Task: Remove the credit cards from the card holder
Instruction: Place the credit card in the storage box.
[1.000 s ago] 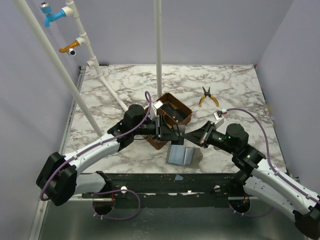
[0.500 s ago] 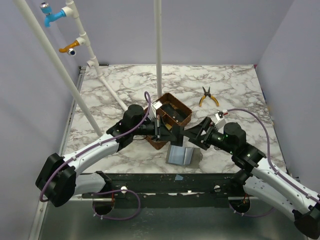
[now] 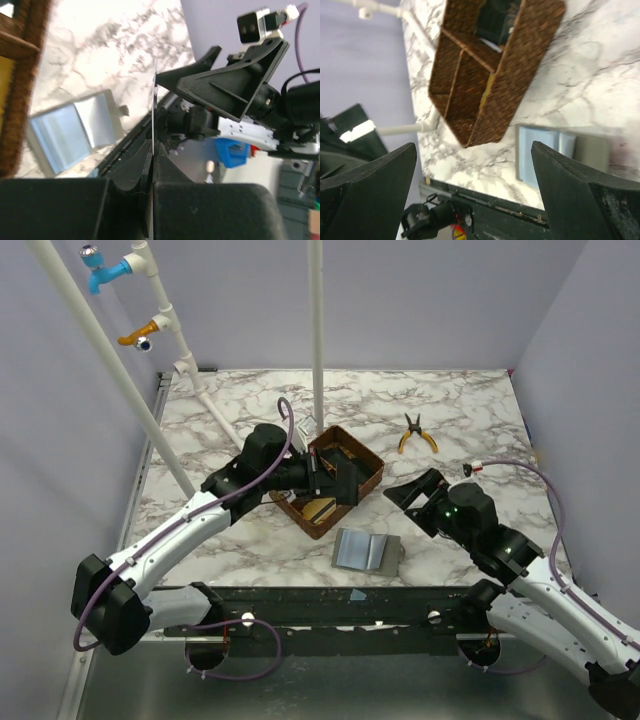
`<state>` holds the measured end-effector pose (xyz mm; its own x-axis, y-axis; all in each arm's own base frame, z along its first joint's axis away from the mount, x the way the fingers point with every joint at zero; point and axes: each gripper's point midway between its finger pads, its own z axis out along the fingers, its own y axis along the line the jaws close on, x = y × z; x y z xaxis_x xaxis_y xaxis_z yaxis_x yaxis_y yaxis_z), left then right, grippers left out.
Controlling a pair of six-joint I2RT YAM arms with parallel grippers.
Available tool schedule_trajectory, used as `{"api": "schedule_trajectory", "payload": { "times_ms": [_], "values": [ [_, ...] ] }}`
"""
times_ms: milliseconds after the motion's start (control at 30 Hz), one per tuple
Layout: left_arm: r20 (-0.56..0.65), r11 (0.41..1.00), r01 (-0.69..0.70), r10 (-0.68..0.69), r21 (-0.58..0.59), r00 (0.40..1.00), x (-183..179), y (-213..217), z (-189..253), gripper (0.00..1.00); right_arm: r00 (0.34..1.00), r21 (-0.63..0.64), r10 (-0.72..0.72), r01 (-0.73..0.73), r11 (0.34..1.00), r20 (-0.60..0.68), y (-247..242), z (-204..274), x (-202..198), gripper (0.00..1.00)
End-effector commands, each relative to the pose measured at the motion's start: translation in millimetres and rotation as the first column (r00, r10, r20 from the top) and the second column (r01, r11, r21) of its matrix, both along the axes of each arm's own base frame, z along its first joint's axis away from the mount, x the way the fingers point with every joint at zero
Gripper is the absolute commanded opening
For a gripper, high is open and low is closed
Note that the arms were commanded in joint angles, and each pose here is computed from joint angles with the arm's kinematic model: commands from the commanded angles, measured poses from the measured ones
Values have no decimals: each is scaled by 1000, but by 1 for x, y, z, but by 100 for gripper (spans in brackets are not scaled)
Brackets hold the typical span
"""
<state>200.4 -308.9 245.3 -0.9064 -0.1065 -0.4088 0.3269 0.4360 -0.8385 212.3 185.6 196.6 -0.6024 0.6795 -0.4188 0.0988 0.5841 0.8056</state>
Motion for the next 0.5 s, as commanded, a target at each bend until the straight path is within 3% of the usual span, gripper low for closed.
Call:
{"api": "schedule_trajectory", "payload": {
  "times_ms": [0, 133, 467],
  "values": [
    [109, 977, -154, 139, 146, 984, 34, 18, 5, 0, 982, -85, -186, 186, 979, 0, -34, -1, 13, 100],
    [161, 942, -243, 209, 232, 965, 61, 25, 12, 0, 969, -111, -246, 246, 963, 9, -43, -1, 20, 100],
    [144, 890, -317, 284, 329, 948, 95, 25, 9, 0, 933, -202, -361, 351, 914, -11, -63, -11, 28, 100]
  ]
}}
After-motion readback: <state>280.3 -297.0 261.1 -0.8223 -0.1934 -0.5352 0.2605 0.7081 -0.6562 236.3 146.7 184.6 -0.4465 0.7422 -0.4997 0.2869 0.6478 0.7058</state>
